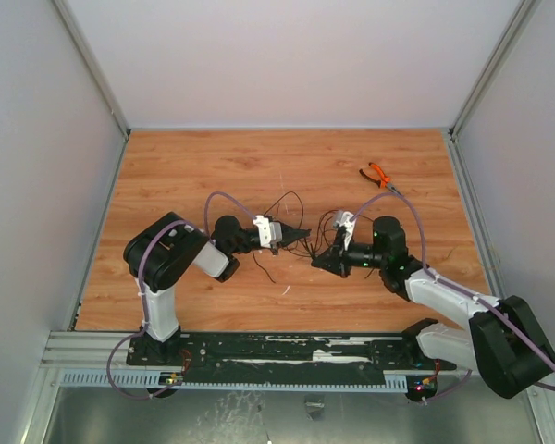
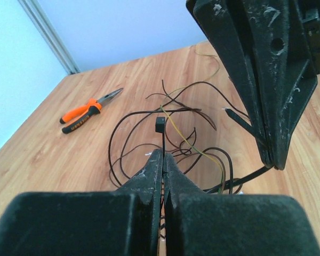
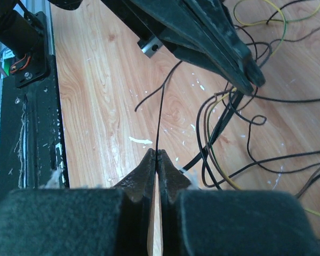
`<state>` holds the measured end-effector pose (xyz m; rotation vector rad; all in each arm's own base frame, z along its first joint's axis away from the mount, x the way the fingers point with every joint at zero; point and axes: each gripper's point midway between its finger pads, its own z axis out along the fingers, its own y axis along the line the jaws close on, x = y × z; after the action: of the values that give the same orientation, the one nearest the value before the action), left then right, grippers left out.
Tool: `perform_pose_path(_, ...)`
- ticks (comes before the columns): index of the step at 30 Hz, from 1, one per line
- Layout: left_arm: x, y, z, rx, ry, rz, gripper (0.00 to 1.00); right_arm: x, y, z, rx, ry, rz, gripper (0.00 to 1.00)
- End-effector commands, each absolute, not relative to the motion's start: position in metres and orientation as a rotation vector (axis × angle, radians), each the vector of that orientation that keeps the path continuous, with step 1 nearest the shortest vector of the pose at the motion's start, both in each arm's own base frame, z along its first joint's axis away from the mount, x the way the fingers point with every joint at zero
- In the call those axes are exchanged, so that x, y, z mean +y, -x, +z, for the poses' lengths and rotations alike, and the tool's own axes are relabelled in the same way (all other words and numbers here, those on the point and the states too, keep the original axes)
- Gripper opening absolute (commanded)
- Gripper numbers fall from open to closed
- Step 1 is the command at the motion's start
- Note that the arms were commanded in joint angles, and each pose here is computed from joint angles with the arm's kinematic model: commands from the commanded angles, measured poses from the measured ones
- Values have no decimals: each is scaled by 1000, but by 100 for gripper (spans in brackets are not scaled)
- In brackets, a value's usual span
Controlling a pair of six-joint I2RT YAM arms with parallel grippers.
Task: Zip-tie the wires
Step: Tie the cable at the center of the board.
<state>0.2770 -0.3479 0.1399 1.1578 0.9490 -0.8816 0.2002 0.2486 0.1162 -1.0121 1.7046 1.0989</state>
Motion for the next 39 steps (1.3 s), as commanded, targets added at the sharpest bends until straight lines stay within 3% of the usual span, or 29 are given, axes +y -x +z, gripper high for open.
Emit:
perform_pose_path(1, -346, -276, 163, 838, -1168, -818, 0, 241, -195, 125, 1722, 989, 1201, 0)
perform_pose_path(39, -354, -269, 173, 705, -1239, -640, 0, 238, -217, 142, 1691, 1014, 1343, 0)
